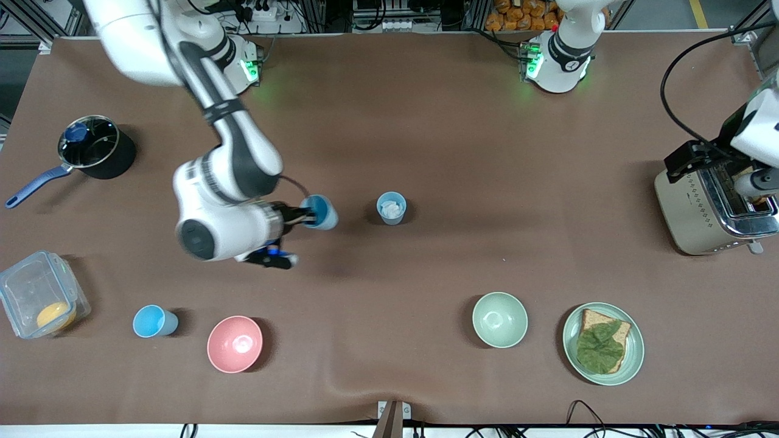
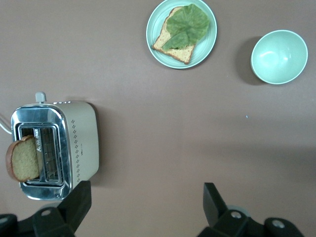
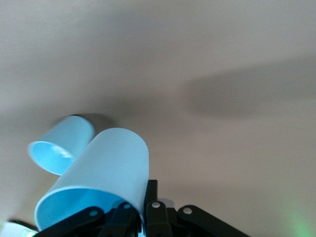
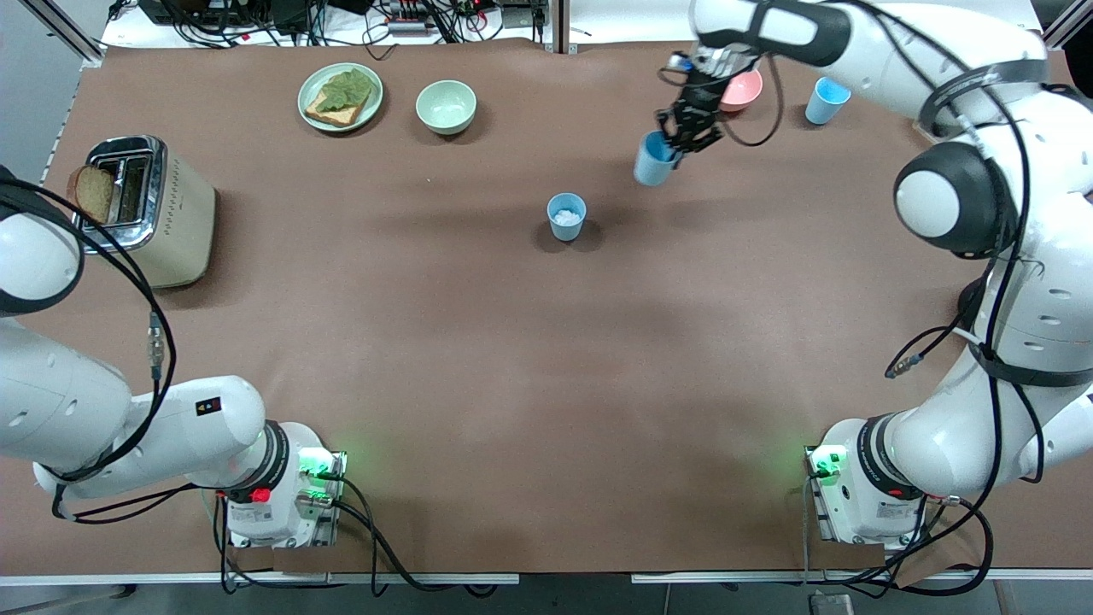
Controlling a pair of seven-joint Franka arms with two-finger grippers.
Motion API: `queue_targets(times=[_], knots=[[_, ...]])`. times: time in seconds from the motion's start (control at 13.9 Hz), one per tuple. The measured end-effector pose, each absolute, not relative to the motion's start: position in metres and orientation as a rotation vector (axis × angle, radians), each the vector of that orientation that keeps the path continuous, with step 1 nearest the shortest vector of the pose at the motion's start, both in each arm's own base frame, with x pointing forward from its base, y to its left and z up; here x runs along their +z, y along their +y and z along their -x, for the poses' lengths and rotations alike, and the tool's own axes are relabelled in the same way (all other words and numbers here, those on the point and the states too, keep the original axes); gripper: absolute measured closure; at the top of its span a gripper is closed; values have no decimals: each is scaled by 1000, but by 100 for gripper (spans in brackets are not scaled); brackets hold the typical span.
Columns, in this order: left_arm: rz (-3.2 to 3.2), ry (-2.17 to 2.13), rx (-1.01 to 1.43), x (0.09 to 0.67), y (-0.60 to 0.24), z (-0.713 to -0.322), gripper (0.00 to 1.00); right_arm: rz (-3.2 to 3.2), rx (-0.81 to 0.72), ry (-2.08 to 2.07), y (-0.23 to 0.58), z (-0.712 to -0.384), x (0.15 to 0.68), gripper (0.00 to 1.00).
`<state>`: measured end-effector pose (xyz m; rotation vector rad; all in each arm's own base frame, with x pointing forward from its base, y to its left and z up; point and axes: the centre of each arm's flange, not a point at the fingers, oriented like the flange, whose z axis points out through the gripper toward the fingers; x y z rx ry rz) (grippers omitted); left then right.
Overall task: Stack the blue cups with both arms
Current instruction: 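Lower the blue cup into the tissue cup with the right gripper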
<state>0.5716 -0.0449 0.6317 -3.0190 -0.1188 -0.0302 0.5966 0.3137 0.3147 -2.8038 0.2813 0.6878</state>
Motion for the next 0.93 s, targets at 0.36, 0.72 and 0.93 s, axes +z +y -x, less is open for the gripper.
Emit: queue_targets(times=[0.36, 0.72, 0.93], knots=[[3057, -89, -71, 664, -40, -555, 0, 2800, 664, 376, 393, -563, 327, 95], [3099, -49, -37, 665, -21, -552, 0, 2782, 627, 371, 427, -550, 310, 95], [3099, -49, -23, 665, -21, -551, 0, 2790, 617, 373, 444, -541, 298, 95]])
